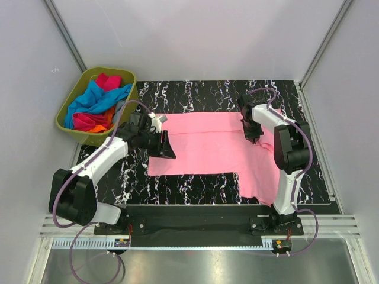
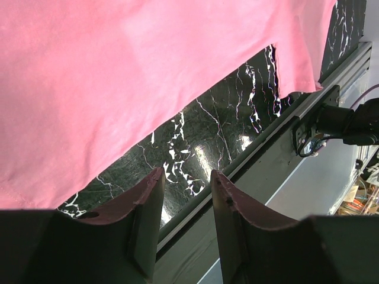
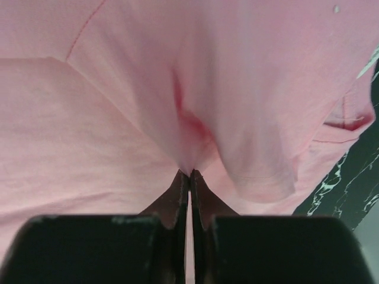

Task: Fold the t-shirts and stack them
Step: Fold the tshirt

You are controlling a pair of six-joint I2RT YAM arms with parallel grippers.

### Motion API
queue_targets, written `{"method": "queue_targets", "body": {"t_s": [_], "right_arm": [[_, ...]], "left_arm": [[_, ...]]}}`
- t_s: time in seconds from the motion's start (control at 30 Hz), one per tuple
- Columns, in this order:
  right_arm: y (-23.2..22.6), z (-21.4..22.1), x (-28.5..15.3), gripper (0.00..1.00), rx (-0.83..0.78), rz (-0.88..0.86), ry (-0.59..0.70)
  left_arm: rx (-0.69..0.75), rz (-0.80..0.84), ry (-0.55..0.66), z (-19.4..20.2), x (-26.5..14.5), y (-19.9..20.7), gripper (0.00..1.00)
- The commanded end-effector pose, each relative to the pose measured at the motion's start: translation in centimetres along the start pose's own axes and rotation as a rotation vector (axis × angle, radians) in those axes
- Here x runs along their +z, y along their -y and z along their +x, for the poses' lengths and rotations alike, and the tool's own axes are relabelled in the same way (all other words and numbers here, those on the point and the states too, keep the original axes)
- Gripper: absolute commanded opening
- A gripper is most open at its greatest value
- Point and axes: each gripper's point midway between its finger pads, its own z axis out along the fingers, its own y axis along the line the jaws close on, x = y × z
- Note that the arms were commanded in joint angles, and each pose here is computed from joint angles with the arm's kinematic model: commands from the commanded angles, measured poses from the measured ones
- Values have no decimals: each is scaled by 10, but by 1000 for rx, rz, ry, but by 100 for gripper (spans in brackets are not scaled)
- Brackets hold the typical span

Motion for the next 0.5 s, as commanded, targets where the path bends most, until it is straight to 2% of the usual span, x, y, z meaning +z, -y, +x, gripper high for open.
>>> {"method": "queue_targets", "body": {"t_s": [0.0, 0.47], "right_arm": [[-7, 8, -22, 2, 45, -72, -21], [-37, 23, -42, 2, 146, -234, -119]], "left_arm": [[18, 46, 32, -9, -2, 6, 42], [-24, 60, 36, -11, -4, -4, 42]]}}
